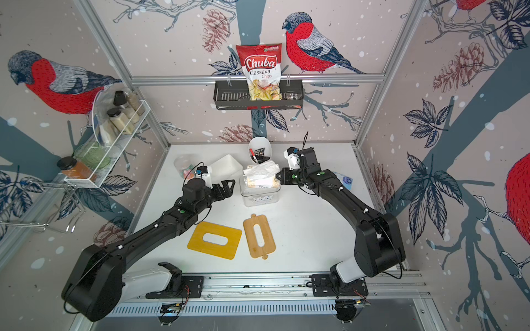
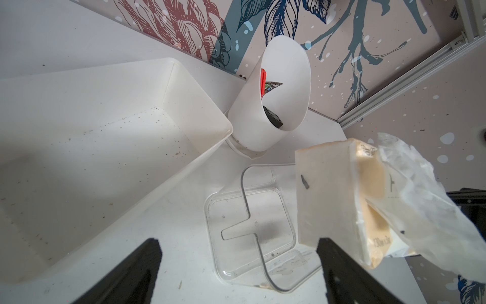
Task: Put the tissue paper into the tissue box
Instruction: Place the paper towel in the tissue box.
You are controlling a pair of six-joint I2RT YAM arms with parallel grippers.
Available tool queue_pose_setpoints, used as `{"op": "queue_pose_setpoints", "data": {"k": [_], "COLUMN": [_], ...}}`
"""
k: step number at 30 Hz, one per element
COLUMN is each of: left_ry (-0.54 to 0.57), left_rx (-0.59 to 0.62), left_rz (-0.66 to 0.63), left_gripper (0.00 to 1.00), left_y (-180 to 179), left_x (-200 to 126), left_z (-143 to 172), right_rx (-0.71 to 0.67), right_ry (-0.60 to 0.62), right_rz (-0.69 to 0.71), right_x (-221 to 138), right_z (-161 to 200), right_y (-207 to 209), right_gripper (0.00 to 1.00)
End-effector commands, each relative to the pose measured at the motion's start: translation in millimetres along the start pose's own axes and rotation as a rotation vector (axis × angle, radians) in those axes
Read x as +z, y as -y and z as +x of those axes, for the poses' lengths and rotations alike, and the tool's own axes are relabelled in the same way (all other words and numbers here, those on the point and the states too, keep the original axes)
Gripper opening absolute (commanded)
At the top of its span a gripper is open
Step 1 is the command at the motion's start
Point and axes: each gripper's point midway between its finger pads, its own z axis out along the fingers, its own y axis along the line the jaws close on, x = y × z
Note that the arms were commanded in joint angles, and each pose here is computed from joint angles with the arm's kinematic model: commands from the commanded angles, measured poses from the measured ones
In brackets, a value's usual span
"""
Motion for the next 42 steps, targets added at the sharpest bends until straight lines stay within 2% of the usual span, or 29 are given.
{"op": "queue_pose_setpoints", "data": {"k": [1, 17, 25, 28, 34, 42], "left_ry": [0.049, 0.046, 0.040, 0.036, 0.027, 0.022], "left_rx": [0.000, 0.001, 0.003, 0.003, 0.000, 0.001], "left_rz": [0.013, 0.016, 0.023, 0.022, 0.027, 0.033], "left_gripper": [0.96, 0.96, 0.96, 0.96, 0.96, 0.96], "left_y": [3, 2, 2, 2, 2, 3], "left_x": [0, 0, 2, 3, 5, 6], "left_z": [-11, -9, -7, -6, -4, -3], "right_rx": [-0.018, -0.041, -0.046, -0.043, -0.028, -0.042], "right_ry": [0.005, -0.179, -0.175, -0.181, -0.210, -0.197], "right_rz": [-0.015, 0.091, 0.031, 0.055, 0.069, 0.096], "right_x": [7, 63, 55, 55, 67, 65], "right_z": [-5, 22, 22, 23, 33, 24], "right_y": [-4, 25, 19, 23, 29, 30], "right_gripper": [0.04, 0.11, 0.09, 0.09, 0.17, 0.34]}}
